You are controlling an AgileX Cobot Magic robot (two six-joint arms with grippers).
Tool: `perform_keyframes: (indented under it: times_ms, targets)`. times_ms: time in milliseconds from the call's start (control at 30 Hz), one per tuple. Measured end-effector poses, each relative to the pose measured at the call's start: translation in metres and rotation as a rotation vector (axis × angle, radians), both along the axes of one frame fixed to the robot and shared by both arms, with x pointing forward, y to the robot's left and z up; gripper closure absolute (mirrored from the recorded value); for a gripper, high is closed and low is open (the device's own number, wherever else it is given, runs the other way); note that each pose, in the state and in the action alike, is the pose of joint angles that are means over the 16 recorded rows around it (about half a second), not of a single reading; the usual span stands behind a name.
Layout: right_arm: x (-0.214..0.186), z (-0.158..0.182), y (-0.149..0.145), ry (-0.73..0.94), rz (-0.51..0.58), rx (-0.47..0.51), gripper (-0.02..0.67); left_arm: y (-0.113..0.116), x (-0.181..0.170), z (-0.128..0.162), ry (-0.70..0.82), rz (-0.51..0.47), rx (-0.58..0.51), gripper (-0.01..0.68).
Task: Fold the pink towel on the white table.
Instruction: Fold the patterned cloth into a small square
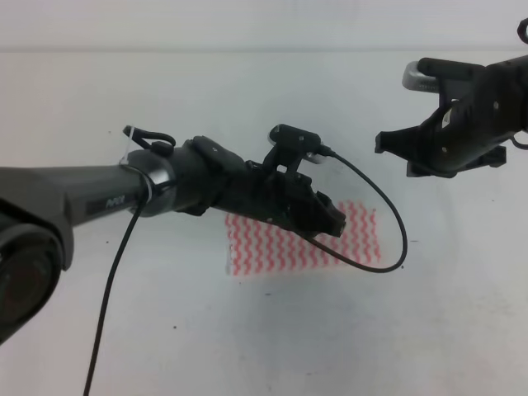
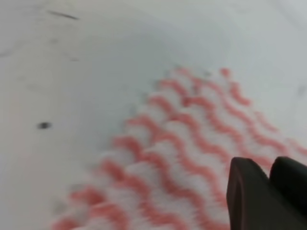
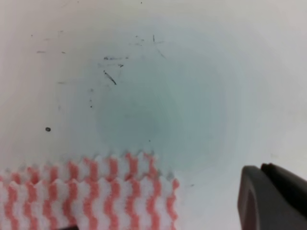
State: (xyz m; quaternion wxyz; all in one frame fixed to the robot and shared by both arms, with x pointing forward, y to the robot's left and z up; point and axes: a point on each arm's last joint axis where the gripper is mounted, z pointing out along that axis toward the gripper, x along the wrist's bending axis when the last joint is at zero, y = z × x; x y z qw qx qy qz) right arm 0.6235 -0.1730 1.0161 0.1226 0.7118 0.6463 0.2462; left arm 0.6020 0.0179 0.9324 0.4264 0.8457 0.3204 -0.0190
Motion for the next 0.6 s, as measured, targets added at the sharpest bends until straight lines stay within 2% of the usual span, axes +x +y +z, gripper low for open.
perform_keyframes:
  times_ms: [367, 600]
  targets:
    - [0.0, 0.0, 0.0, 0.0, -0.001, 0.001, 0.667, 0.003, 0.008, -0.009, -0.06, 0.034, 0.06, 0.597]
    - [-0.001, 0.0, 0.0, 0.009, 0.0, 0.002, 0.667, 0.004, 0.011, -0.002, -0.094, 0.045, 0.064, 0.597]
